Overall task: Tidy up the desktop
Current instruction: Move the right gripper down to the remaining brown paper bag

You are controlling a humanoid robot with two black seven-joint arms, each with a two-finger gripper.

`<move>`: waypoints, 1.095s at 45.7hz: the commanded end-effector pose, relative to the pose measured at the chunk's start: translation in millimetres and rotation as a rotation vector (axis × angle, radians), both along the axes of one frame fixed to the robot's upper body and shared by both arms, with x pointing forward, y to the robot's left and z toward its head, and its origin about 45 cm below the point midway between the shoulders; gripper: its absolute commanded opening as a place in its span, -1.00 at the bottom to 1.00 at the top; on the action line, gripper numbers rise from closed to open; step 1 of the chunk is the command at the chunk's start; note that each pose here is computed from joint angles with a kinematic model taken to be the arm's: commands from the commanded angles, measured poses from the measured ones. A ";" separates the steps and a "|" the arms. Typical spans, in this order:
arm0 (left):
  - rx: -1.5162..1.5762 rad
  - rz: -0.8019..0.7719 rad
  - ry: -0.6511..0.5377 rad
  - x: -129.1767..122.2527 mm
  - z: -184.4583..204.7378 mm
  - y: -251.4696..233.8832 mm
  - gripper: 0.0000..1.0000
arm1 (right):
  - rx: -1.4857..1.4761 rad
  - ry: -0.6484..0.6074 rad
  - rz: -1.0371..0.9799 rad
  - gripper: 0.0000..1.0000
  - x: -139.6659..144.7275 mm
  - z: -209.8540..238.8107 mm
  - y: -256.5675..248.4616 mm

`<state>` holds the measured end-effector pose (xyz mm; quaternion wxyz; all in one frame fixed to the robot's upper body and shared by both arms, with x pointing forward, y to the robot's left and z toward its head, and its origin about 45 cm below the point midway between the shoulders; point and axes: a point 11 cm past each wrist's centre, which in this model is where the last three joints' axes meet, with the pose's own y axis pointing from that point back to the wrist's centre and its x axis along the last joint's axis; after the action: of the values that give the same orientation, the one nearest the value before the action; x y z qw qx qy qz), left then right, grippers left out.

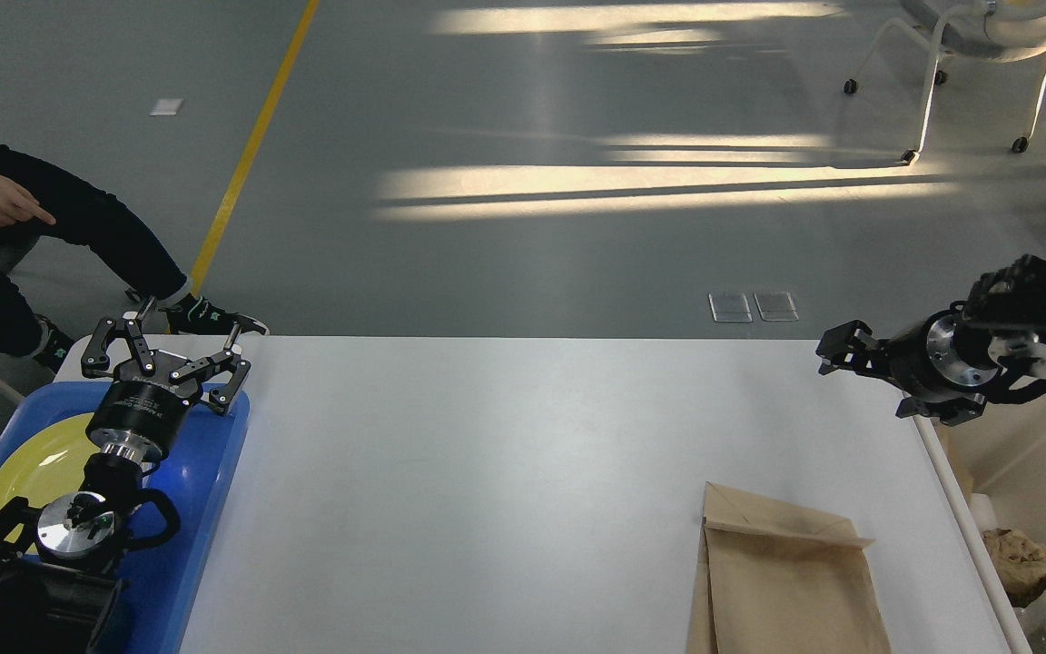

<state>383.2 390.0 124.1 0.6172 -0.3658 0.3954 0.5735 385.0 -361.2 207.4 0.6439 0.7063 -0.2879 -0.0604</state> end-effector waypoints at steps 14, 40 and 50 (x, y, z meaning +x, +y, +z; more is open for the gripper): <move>0.000 0.000 0.000 0.0 0.0 0.0 0.93 | 0.341 0.311 0.235 1.00 -19.7 97.7 93.2; 0.000 0.001 0.000 0.0 0.1 0.1 0.93 | 0.417 0.339 -0.230 1.00 -64.0 -42.6 41.4; 0.000 0.000 0.000 0.0 0.0 0.0 0.93 | 0.386 0.308 -0.432 1.00 -87.3 -87.1 22.3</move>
<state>383.2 390.0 124.1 0.6172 -0.3658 0.3954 0.5736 308.5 -332.8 140.4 0.5048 0.7415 -0.2814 -0.3409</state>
